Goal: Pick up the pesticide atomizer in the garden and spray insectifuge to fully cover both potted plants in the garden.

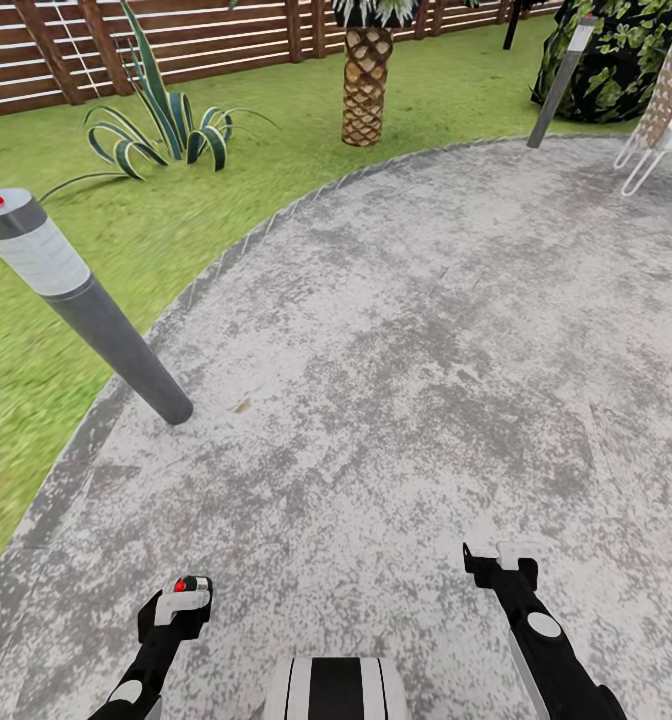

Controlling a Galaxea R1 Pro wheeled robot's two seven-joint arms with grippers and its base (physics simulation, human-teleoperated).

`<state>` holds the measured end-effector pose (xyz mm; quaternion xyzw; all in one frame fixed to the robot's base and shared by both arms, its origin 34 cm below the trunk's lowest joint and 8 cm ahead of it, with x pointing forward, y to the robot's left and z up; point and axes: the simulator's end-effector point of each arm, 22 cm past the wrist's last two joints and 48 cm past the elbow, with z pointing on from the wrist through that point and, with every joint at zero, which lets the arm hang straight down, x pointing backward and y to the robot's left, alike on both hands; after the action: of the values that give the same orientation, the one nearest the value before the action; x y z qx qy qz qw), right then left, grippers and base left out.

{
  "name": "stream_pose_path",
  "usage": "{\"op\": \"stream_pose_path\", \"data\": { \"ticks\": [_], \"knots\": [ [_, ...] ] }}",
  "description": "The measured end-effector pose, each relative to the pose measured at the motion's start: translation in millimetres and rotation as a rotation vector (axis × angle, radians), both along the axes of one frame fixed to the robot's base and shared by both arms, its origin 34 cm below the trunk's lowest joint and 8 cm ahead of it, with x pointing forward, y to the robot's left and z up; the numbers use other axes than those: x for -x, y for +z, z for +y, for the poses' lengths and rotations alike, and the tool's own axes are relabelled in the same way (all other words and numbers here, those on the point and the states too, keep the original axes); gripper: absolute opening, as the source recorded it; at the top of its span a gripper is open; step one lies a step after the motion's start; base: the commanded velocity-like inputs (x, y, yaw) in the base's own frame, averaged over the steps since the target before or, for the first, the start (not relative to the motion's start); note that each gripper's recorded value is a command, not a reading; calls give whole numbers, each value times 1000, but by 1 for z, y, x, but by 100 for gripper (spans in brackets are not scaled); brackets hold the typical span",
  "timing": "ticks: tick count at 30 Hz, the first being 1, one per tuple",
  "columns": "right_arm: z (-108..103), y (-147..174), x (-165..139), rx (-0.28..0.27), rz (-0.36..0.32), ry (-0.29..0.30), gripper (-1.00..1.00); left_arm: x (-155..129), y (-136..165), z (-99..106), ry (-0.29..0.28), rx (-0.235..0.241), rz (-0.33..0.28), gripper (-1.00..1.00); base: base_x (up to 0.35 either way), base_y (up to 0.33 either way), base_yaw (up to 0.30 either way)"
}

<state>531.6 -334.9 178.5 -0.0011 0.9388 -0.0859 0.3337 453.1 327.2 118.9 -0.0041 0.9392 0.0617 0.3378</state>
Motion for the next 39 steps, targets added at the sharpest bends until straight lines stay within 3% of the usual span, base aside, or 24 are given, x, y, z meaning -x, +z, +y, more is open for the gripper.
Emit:
{"op": "stream_pose_path", "data": {
  "ticks": [38, 39],
  "knots": [
    [0, 2, -1, 0, -4, 0, 100, -3, 3, 1, 2, -2, -8, 100, 5, 0, 0],
    [0, 2, -1, 0, -4, 1, 100, -3, 2, 1, 2, -2, -8, -100, 0, 0, 0]
  ]
}}
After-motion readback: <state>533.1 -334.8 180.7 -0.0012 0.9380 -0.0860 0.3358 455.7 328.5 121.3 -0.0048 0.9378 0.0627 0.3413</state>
